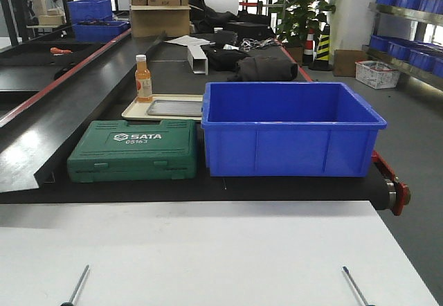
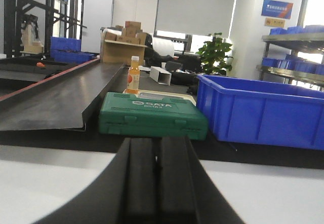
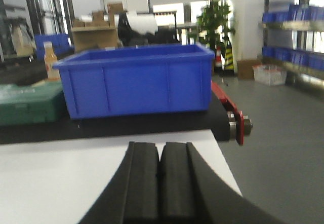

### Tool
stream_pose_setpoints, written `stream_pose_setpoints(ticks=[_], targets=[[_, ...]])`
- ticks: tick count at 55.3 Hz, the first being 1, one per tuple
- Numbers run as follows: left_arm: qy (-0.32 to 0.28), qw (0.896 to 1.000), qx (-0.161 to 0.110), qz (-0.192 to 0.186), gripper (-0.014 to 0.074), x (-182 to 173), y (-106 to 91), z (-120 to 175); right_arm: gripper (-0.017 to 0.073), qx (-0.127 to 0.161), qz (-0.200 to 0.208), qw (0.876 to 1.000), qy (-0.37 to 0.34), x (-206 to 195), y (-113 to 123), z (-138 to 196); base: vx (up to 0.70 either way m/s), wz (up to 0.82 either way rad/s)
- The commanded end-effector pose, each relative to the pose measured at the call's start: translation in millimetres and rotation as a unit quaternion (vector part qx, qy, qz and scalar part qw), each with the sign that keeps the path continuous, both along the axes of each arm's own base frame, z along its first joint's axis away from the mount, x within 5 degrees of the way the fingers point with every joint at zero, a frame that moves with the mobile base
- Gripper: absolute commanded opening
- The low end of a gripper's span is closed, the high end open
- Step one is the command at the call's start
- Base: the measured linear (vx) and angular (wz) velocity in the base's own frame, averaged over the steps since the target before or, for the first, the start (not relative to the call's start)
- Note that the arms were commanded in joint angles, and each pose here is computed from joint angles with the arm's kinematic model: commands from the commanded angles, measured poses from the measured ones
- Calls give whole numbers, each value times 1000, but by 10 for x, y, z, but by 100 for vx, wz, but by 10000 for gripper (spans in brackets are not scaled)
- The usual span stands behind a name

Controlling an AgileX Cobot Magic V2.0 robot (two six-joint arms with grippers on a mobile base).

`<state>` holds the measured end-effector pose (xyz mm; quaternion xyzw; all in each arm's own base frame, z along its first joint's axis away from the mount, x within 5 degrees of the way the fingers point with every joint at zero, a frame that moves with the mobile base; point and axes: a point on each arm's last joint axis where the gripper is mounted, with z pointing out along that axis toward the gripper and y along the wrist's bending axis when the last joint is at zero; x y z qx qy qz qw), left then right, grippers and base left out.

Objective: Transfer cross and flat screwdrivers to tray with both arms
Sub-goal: 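Lower both grippers over the two green-handled screwdrivers on the table, then close the left gripper on the cross screwdriver, right on the flat one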

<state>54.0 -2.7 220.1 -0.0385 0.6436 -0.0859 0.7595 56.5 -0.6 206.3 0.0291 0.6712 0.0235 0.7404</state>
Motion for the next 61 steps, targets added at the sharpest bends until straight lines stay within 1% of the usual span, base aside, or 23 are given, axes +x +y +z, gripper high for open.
stream_pose_setpoints(ticks=[1, 4, 8, 12, 17, 21, 24, 28, 33, 38, 41, 44, 46, 49, 53, 56, 61], targets=[[-89, 996, -7, 2, 4, -86, 11, 379, -8, -5, 4, 998, -55, -9, 7, 295, 0, 0], [-95, 995, 3, 5, 13, -93, 11, 501, -8, -5, 0, 999, -32, 6, 1, 444, 0, 0], [-93, 995, 28, 10, 34, -72, 8, 706, -7, -6, -3, 1000, -13, 52, -5, 691, 0, 0], [-64, 997, 50, 12, 63, 32, -1, 873, -5, -9, -4, 1000, -3, 131, -8, 892, 0, 0], [-9, 998, 59, 8, 108, 238, -18, 972, -1, -9, -4, 1000, 19, 282, -10, 1021, 0, 0], [32, 998, 62, 6, 150, 424, -30, 963, 7, -8, -3, 998, 54, 436, -11, 979, 0, 0], [69, 996, 64, 3, 190, 572, -39, 898, 24, -8, -3, 996, 90, 550, -13, 904, 0, 0], [121, 990, 68, 0, 256, 754, -50, 773, 58, -7, -3, 992, 130, 679, -15, 810, 0, 0], [169, 983, 70, -3, 340, 922, -60, 637, 125, -7, -2, 985, 170, 825, -16, 700, 0, 0], [215, 974, 73, -5, 395, 1074, -69, 489, 211, -6, -1, 979, 206, 955, -17, 586, 0, 0], [239, 968, 73, -6, 408, 1170, -74, 394, 262, -6, -1, 974, 226, 1018, -17, 519, 0, 0], [258, 964, 58, -5, 410, 1259, -78, 320, 323, -4, -1, 967, 255, 1099, -18, 421, 0, 0], [275, 959, 64, -7, 410, 1312, -82, 275, 351, 0, -1, 963, 271, 1139, -18, 366, 0, 0], [307, 949, 69, -10, 410, 1412, -91, 225, 389, 8, -2, 956, 294, 1196, -19, 280, 0, 0], [355, 932, 73, -17, 410, 1570, -107, 191, 424, 11, -3, 949, 314, 1251, -19, 199, 0, 0], [390, 917, 84, -24, 410, 1717, -122, 178, 439, 11, -3, 945, 326, 1278, -19, 151, 0, 0], [430, 897, 101, -35, 410, 1940, -142, 167, 452, 11, -3, 940, 340, 1308, -20, 94, 0, 0]])
